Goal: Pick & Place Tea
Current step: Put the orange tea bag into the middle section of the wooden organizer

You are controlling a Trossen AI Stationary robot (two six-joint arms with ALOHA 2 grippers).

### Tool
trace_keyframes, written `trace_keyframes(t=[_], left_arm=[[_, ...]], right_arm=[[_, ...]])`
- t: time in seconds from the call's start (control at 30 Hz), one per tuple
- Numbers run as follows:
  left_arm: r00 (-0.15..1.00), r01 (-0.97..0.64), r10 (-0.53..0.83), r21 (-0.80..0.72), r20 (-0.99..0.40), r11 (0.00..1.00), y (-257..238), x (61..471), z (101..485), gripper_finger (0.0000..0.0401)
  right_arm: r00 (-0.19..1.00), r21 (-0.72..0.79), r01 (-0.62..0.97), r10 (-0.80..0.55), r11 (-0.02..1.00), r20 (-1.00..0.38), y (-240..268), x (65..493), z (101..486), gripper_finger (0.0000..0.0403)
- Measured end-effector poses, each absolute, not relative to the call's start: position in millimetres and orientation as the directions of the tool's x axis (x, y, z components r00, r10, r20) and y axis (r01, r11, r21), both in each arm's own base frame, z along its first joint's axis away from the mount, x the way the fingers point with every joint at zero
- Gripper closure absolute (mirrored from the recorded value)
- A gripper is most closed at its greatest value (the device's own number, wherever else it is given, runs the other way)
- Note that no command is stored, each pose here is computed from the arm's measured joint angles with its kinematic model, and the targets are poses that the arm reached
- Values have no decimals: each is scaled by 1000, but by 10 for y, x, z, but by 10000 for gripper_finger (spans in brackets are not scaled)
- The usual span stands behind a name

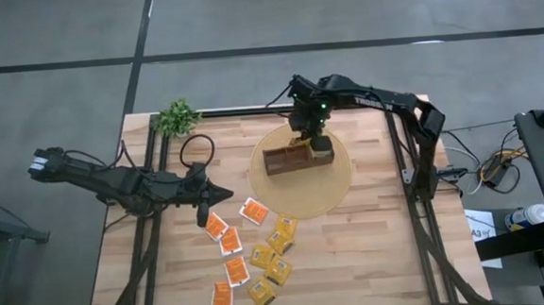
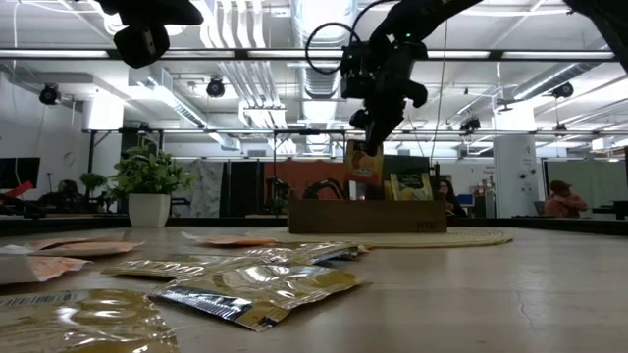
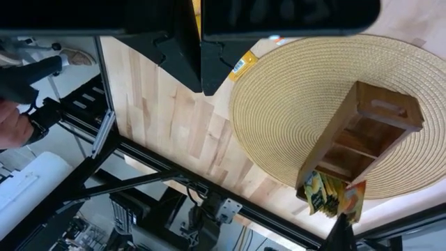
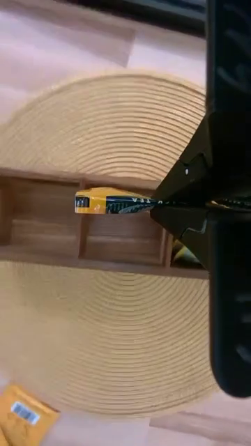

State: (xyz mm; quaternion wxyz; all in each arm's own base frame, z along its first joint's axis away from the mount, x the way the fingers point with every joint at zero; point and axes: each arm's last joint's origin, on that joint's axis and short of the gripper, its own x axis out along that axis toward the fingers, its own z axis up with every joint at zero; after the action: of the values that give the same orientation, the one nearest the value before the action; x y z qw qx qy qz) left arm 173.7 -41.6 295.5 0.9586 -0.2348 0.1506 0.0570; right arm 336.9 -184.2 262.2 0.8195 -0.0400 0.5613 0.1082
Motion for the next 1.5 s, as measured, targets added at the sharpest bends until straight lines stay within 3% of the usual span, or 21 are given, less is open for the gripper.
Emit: trace_keyframes(t=[0.2,1.5], left_arm=[[948,-188,43,-446,-314,875,-415,1737,2956,401],[948,-197,44,-473,-315,859,-415,1737,2956,401]], right_arm=[[238,170,-225,223,959,-945,-1917,3557,2403,395],[182,204,-272,258,941,-949,-1994,3687,2014,394]])
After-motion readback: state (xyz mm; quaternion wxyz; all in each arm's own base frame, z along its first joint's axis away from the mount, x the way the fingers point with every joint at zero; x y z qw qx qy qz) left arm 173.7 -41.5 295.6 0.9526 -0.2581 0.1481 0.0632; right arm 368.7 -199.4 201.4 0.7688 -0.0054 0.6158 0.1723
